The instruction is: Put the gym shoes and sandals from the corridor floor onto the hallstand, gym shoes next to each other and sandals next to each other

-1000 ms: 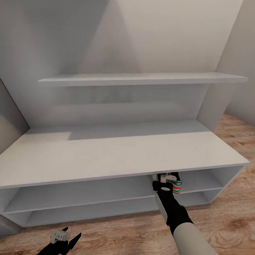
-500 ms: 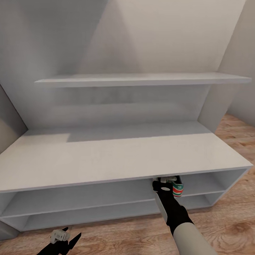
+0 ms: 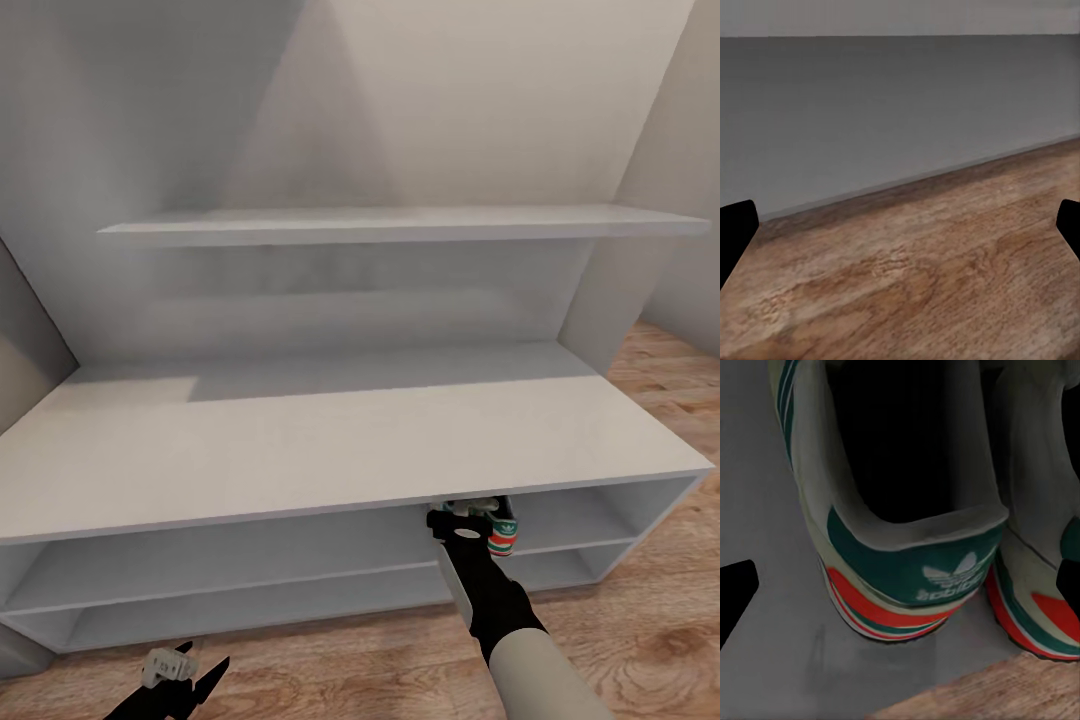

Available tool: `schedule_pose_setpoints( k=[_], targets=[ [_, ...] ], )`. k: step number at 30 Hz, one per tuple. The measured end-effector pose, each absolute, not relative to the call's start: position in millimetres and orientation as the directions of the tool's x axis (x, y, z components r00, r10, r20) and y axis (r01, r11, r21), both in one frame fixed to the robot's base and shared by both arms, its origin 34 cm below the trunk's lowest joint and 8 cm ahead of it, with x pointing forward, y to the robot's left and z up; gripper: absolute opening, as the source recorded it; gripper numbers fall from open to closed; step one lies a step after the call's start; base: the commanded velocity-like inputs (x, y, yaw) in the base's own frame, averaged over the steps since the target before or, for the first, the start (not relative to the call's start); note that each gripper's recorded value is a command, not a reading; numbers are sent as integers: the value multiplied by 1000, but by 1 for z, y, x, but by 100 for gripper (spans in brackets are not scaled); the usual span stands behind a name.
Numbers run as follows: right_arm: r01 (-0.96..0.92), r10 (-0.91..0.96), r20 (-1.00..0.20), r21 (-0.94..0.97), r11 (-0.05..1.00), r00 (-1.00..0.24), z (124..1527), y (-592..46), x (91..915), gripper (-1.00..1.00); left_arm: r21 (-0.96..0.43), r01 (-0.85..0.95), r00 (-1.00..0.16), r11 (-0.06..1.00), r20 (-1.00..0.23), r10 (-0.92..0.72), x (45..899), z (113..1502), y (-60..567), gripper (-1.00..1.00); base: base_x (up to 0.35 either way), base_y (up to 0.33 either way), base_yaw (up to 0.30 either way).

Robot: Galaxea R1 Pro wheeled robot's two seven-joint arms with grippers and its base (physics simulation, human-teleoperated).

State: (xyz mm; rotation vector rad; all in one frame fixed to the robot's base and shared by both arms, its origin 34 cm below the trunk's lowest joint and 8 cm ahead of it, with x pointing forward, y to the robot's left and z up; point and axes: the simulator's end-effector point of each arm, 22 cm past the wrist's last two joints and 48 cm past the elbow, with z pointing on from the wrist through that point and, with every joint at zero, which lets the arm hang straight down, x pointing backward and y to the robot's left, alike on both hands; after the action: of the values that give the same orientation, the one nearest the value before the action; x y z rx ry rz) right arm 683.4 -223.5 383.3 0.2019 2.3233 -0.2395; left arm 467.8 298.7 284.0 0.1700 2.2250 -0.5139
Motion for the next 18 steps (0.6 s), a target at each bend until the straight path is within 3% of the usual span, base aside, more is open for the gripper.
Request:
schedule_pose_setpoints(
  k=[5, 18],
  targets=[
    [218, 72, -724, -110, 970, -686, 383, -224, 683, 100, -306, 288, -650, 907, -758, -49, 468, 284, 299, 100, -120, -23, 0],
    [216, 70, -722, -112, 970, -688, 382, -223, 683, 100, -306, 286, -651, 908, -758, -50, 468, 283, 299, 100, -298, -80, 0]
  ],
)
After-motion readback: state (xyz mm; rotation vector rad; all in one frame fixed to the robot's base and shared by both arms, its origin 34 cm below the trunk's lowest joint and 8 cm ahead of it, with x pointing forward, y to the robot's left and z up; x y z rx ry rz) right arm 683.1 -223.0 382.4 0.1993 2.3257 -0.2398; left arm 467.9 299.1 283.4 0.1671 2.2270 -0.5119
